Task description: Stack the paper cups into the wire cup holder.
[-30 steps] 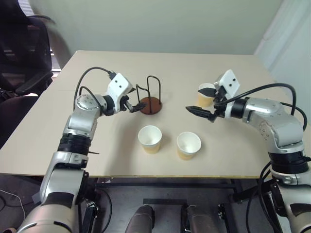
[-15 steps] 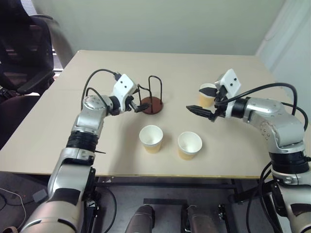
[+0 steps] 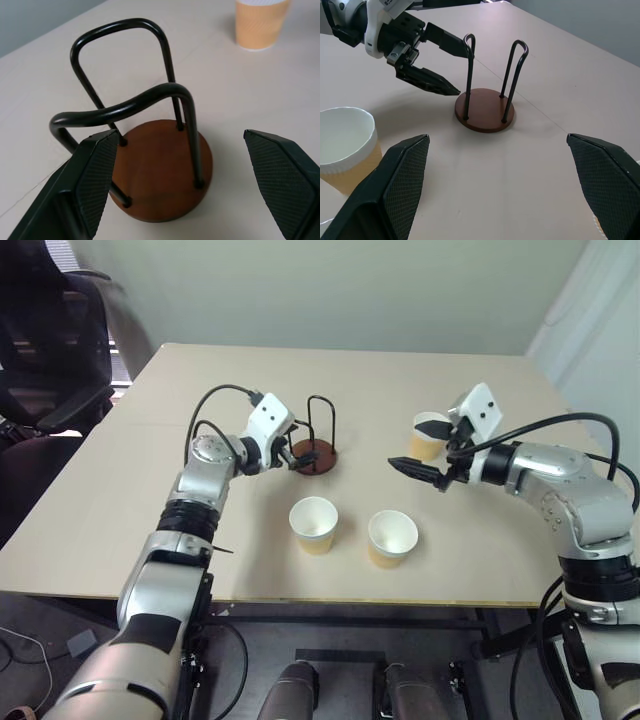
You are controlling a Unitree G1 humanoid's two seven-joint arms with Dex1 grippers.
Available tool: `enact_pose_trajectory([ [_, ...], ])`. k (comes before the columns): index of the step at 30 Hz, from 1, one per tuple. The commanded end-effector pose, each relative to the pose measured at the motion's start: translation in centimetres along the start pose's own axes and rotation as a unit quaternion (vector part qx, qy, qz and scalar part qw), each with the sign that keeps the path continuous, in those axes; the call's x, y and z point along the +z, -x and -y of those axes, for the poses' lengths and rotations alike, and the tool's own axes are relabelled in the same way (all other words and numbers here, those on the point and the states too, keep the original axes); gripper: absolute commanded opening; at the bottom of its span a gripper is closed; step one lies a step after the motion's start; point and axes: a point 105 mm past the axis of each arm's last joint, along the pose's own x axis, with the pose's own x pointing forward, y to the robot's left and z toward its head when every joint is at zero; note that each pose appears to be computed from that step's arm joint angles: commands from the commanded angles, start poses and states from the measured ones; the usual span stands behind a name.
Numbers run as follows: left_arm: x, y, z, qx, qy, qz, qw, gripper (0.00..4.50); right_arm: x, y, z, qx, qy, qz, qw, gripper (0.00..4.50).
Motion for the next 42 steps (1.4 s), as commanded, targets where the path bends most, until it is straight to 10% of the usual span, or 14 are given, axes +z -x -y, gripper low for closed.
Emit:
enact_pose_trajectory([
  [1, 1.7, 0.5, -0.9, 0.009, -0.027, 0.016, 0.999, 4.26, 1.5, 0.9, 0.3, -0.012, 0.014, 0.024, 1.0, 4.5],
  [42, 2.0, -1.7, 1.5, -0.048, -0.014, 0.031, 0.998, 4.39, 1.2, 1.5, 0.3, -0.013, 0.012, 0.015, 1.0, 4.5],
])
